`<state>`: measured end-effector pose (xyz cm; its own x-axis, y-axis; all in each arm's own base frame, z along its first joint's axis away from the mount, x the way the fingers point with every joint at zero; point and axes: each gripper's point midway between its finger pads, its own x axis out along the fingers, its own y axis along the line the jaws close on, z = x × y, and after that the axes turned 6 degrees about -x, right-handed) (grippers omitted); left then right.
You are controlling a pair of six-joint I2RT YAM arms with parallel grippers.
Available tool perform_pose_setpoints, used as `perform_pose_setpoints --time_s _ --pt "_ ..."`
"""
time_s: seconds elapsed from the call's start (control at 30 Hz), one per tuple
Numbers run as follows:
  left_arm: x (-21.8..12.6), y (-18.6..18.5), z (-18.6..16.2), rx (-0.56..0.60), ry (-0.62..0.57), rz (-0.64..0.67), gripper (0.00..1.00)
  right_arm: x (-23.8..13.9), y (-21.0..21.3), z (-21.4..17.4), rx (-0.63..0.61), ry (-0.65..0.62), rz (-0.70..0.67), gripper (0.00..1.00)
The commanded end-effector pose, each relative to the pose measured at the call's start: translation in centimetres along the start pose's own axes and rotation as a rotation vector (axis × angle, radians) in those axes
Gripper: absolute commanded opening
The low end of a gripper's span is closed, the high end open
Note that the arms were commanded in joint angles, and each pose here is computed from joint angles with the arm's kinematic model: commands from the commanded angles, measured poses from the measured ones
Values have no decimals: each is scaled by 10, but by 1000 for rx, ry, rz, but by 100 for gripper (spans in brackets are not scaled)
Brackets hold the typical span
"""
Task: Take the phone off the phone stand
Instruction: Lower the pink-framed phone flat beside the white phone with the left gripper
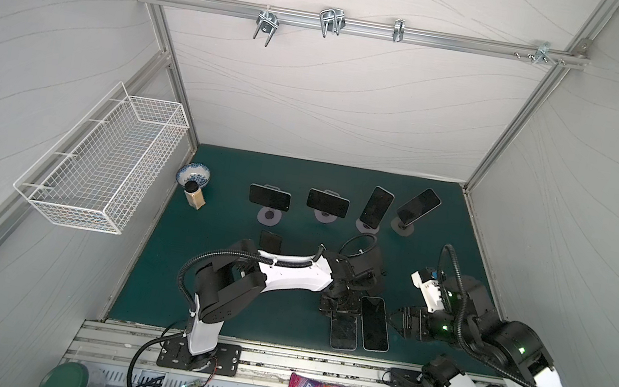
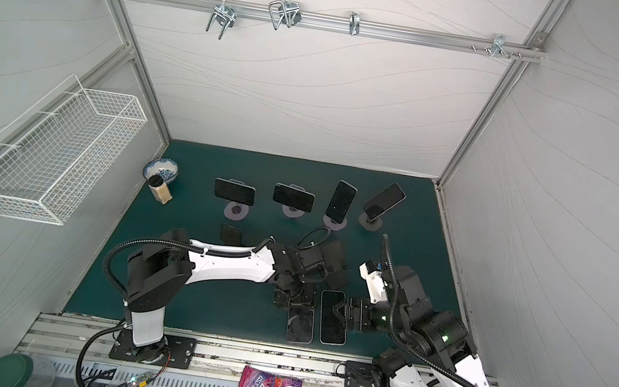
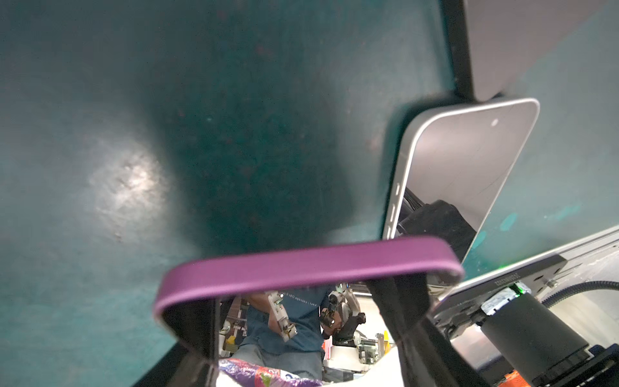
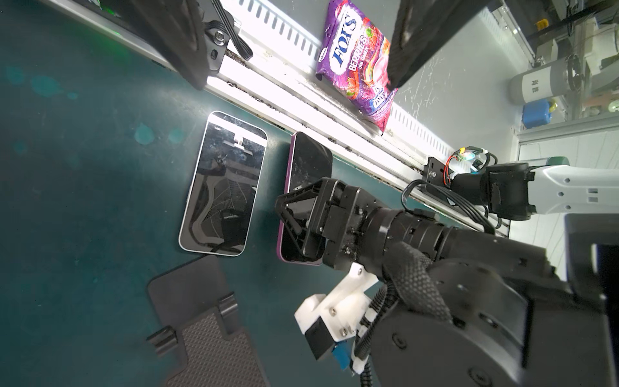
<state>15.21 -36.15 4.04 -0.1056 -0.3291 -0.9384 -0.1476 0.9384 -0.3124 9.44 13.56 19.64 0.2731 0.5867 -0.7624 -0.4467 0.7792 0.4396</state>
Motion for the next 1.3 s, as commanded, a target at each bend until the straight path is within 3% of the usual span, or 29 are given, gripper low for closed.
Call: perform_pose_setpoints --time_s 0.0,1.27 --pt "-7 -10 3 -28 -23 -21 45 -4 -8 -8 21 -12 -29 84" --pt "12 -14 12 -14 -6 50 50 1 -9 -4 55 -23 -3 85"
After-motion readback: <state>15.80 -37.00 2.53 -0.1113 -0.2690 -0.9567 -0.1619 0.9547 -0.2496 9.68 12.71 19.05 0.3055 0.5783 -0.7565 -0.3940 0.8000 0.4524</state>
